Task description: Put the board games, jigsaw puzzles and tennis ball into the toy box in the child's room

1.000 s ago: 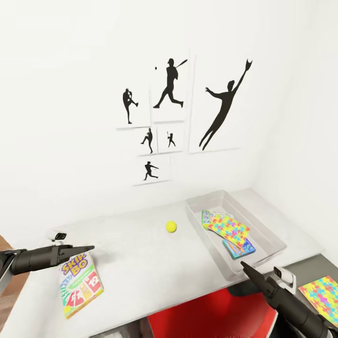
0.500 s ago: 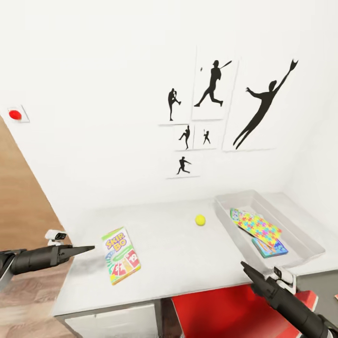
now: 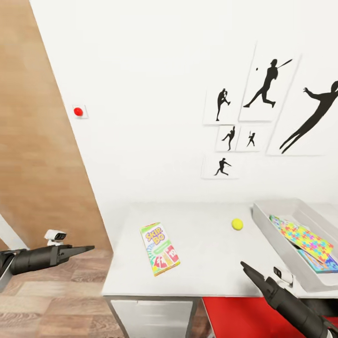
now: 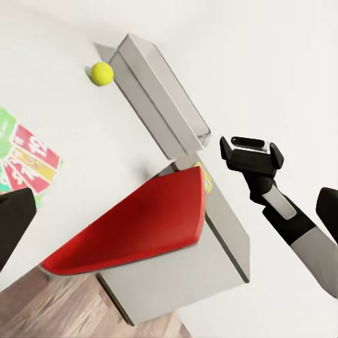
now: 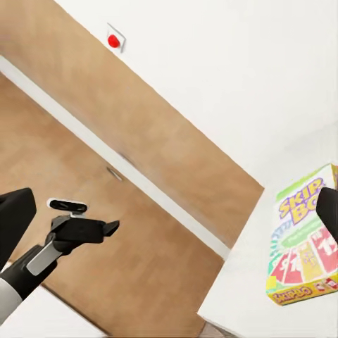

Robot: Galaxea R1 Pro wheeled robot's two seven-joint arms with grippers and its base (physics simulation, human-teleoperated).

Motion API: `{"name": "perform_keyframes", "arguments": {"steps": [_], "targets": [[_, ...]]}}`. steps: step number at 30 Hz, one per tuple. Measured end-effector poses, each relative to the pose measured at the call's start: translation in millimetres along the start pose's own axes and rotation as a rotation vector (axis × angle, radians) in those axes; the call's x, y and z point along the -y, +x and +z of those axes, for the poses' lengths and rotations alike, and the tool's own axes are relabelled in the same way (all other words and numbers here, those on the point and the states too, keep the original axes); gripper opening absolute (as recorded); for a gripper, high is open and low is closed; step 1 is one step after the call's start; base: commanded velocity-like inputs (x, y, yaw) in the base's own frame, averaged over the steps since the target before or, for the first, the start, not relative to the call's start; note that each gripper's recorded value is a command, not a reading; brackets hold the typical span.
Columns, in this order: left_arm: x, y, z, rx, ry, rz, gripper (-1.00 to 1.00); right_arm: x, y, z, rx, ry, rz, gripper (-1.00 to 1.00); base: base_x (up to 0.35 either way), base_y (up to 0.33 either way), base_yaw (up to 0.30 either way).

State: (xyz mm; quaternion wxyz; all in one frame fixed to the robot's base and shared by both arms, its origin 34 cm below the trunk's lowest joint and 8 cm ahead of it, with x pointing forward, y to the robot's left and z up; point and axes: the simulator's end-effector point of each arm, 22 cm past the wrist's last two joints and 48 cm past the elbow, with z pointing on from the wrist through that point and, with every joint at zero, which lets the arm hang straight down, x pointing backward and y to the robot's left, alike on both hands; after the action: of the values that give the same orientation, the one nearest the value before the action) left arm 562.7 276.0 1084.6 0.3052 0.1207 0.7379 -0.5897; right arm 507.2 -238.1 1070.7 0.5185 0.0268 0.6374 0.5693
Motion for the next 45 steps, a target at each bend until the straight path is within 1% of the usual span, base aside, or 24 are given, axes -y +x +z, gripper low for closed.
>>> {"name": "perform_keyframes", "arguments": {"steps": [6, 14, 21, 29, 37, 45], "targets": [[0.2, 0.1, -0.1, 0.000, 0.000, 0.000, 1.00, 1.8, 0.7, -0.3, -0.001, 0.007, 0.003, 1.00, 0.128, 0.265, 0.242], [-0.1, -0.1, -0.2, 0.000, 0.000, 0.002, 1.00, 1.5, 0.5, 0.4, 0.000, 0.006, 0.002, 1.00, 0.088, 0.096, 0.051], [2.3, -1.2, -0.9, 0.001, 0.000, 0.008, 1.00, -0.1, -1.1, -0.5, 0.005, 0.003, 0.000, 1.00, 0.037, 0.025, -0.124], [5.8, -2.7, -1.8, 0.004, 0.001, 0.016, 1.00, -3.1, -3.0, -0.6, 0.009, -0.003, -0.005, 1.00, 0.160, 0.083, -0.163], [6.7, -3.4, -2.1, 0.005, 0.002, 0.019, 1.00, -3.8, -3.3, -0.2, 0.010, -0.005, -0.006, 1.00, 0.051, 0.031, -0.039], [7.0, -3.5, -2.1, 0.005, 0.002, 0.019, 1.00, -4.0, -2.7, 0.2, 0.008, -0.005, -0.006, 1.00, 0.127, 0.139, -0.006]]}}
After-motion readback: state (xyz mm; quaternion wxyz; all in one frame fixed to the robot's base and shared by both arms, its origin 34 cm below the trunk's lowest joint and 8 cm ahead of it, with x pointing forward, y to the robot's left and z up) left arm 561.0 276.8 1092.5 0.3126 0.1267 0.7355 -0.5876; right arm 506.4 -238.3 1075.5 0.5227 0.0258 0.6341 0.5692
